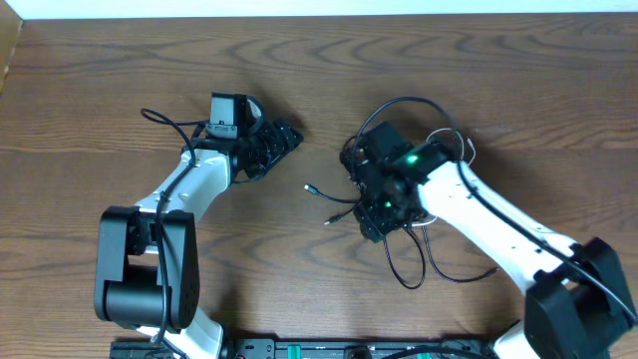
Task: Untangle cables
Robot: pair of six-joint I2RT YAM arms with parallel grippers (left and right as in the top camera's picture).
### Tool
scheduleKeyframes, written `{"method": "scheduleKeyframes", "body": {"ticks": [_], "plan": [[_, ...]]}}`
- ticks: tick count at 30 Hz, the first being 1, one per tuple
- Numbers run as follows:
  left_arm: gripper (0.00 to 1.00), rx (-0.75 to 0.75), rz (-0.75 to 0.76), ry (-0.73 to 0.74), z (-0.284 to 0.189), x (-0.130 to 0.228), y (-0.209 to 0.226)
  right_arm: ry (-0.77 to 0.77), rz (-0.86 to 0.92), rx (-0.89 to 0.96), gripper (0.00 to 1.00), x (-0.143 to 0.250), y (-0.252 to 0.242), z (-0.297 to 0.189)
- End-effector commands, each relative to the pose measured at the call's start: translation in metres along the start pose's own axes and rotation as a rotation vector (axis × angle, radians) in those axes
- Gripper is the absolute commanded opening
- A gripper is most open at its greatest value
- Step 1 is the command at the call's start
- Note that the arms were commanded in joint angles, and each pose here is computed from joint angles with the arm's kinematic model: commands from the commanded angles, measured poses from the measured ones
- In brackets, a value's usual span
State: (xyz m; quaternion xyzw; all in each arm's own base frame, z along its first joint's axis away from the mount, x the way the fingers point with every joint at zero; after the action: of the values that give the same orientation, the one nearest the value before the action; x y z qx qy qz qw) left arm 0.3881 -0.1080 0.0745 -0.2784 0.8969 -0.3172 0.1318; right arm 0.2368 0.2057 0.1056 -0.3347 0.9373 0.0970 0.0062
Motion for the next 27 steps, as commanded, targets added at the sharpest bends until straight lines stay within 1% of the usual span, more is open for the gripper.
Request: {"method": "scheduleKeyframes", "body": {"ticks": [1,4,6,7,10,12,13,20,21,23,27], "plan": [[0.81,-0.011,0.012,-0.010,0.000,-0.002,0.002,0.020,-0.067,0.194,0.69,-0.003,-0.019,0.006],[0.81,-0.011,0.012,-0.010,0.000,-0.002,0.002,0.025,-0.108,0.231,0.69,-0.005,-0.021,0.008],[0.81,-0.011,0.012,-0.010,0.000,-0.002,0.002,0.040,-0.147,0.232,0.64,-0.003,-0.022,0.009],[0.81,-0.011,0.012,-0.010,0.000,-0.002,0.002,0.044,-0.156,0.231,0.60,-0.003,-0.022,0.009],[0.81,-0.011,0.012,-0.010,0.000,-0.002,0.002,0.053,-0.160,0.230,0.43,-0.001,-0.023,0.012],[0.81,-0.011,0.012,-0.010,0.000,-0.002,0.002,0.062,-0.167,0.229,0.38,0.000,-0.023,0.014],[0.81,-0.011,0.012,-0.010,0.000,-0.002,0.002,0.066,-0.167,0.230,0.37,0.002,-0.023,0.015],[0.81,-0.011,0.012,-0.010,0.000,-0.002,0.002,0.083,-0.165,0.228,0.39,0.008,-0.025,0.022],[0.81,-0.011,0.012,-0.010,0.000,-0.002,0.002,0.079,-0.165,0.228,0.35,0.007,-0.025,0.022],[0.80,-0.011,0.012,-0.010,0.000,-0.002,0.002,0.072,-0.166,0.229,0.22,0.006,-0.025,0.022],[0.81,-0.011,0.012,-0.010,0.000,-0.002,0.002,0.072,-0.166,0.229,0.08,0.006,-0.025,0.022]]}}
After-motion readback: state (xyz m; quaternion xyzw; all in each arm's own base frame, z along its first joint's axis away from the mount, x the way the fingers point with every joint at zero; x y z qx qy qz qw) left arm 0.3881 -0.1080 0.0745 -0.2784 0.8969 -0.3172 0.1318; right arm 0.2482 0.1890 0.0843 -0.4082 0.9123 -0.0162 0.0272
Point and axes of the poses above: each gripper's point midway between its finger pads, its own z axis out along the fingers, its own y axis along the line the jaws close on, x = y × z, the point moved 3 cm from there along -z, back along the fingers, and after that the axes turned 6 degrees about -z, right-handed, at the moved point
